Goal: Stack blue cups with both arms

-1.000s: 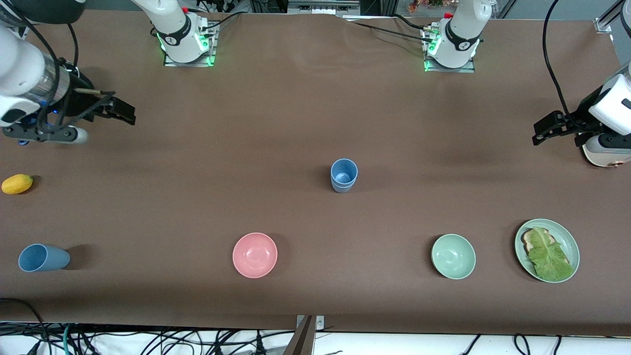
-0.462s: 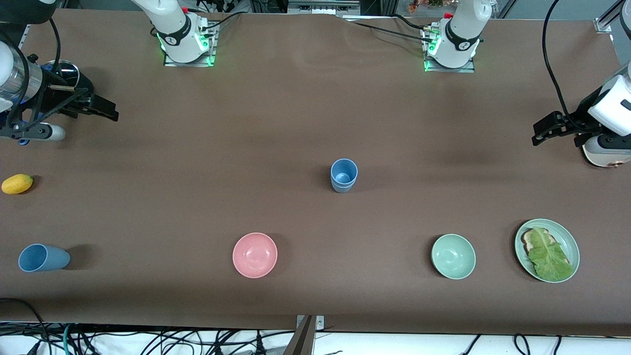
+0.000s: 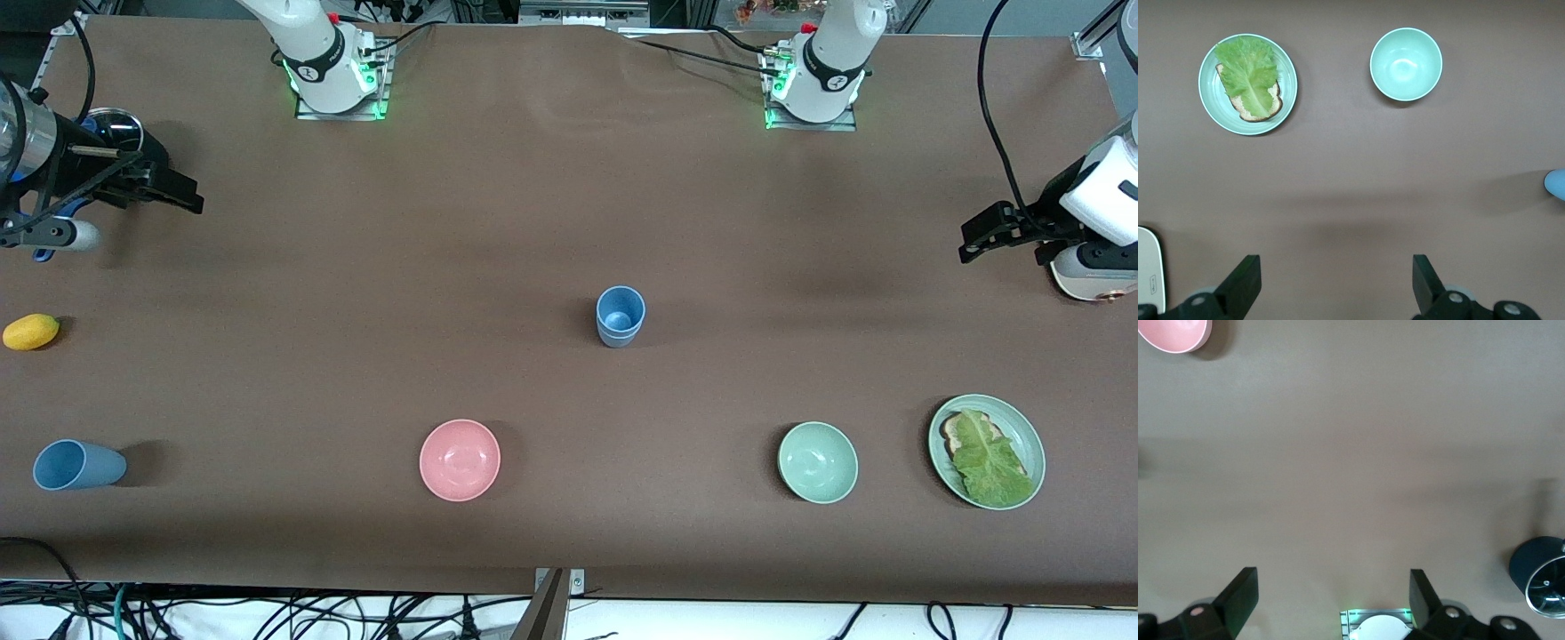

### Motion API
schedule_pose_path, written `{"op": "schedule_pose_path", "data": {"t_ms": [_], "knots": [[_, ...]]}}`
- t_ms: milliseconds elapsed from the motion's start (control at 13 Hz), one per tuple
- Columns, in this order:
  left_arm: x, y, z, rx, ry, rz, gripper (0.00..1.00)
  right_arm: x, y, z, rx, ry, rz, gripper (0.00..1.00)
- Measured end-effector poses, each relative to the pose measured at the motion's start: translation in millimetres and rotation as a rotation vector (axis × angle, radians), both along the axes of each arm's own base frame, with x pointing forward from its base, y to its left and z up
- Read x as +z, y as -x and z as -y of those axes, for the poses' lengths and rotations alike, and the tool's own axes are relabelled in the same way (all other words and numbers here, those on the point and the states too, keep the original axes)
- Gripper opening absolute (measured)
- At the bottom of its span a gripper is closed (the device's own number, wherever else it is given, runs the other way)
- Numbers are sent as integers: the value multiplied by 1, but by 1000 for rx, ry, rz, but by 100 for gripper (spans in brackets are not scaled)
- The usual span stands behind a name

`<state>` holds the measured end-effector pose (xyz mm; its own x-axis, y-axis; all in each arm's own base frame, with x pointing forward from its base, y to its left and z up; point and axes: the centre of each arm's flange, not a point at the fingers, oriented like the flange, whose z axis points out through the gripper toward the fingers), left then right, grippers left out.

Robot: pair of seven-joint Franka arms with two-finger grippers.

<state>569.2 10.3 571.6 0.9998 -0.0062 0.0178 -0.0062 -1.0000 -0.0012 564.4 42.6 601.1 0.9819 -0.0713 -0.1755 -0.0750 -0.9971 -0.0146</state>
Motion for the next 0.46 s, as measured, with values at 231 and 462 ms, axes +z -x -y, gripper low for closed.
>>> {"op": "schedule_pose_path", "data": {"t_ms": [231,462], "knots": [[0,0,0,0,0,-1,100,-5,-4,0,0,0,4,100],[0,0,0,0,0,-1,100,-20,-5,-1,-1,-1,17,100]]}}
